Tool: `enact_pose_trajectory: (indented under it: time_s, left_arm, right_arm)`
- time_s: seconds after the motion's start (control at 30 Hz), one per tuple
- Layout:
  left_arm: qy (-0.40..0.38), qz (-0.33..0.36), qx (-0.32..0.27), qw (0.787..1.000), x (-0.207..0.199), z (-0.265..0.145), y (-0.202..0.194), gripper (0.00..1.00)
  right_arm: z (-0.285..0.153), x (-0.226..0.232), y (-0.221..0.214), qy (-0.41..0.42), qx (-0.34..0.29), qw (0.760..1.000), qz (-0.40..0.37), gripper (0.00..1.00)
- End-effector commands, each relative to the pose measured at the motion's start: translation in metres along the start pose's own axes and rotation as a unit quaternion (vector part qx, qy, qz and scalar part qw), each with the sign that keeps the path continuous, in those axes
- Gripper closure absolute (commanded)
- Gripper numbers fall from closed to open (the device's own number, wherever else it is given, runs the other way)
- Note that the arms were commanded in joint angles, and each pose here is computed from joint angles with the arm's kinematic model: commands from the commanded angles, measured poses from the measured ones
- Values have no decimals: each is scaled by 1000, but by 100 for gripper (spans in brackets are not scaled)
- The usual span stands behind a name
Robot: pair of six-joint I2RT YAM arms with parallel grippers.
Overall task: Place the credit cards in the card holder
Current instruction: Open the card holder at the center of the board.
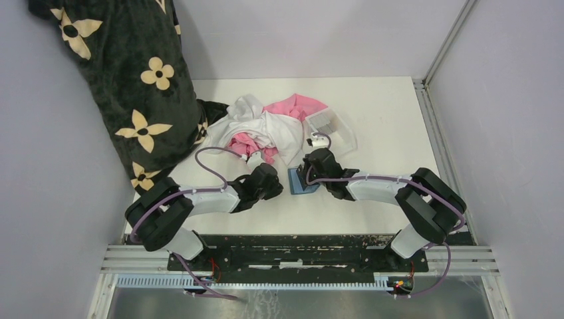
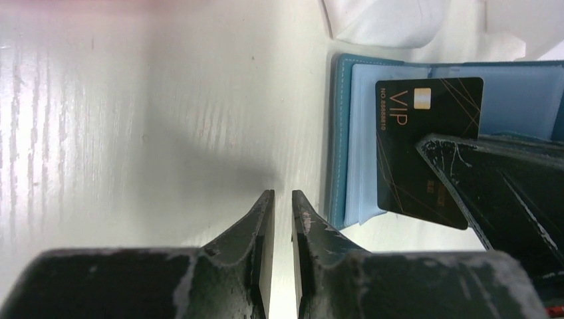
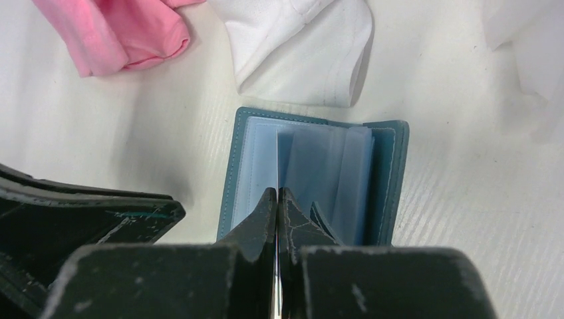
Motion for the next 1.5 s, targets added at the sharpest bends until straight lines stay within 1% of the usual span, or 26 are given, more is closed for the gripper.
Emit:
enact_pose_trajectory:
  time_s: [0.0, 0.1, 0.23, 0.33, 0.5, 0.9, 1.23, 1.47]
  left_arm:
    - [8, 37, -12, 999, -2, -13, 4, 77]
    - [-38, 25, -7, 999, -18, -13, 2, 77]
    - [-77, 24, 9, 997, -37, -7, -2, 77]
    - [-94, 24, 16, 995, -48, -4, -3, 77]
    - [-108, 22, 9, 994, -58, -3, 0, 76]
    - [-92, 35, 17, 995, -66, 18, -9, 76]
    - [-21, 31, 5, 999, -32, 36, -22, 77]
    - [-5, 30, 10, 999, -25, 42, -29, 77]
  right_arm:
    - [1, 3, 1, -11, 5, 1000, -16, 99]
    - [0, 4, 2, -14, 4, 1000, -18, 99]
    - [-1, 5, 4, -15, 2, 1000, -19, 99]
    - [-3, 8, 9, -14, 1, 1000, -21, 99]
    - [-6, 9, 14, -13, -3, 1000, -22, 99]
    - [-10, 10, 17, -11, -5, 1000, -25, 99]
    - [-26, 11, 32, -9, -26, 999, -26, 99]
    - [-36, 6, 40, -31, -34, 998, -44, 99]
Point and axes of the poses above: each gripper's point midway between its finger pads, its own z axis out along the fingers, its own x axis along the line the jaws close on, y = z × x, the point moved 8 cm from there along -z, back along the fingers, and after that the axes turned 6 degrees about -z, right-handed, at the moved point
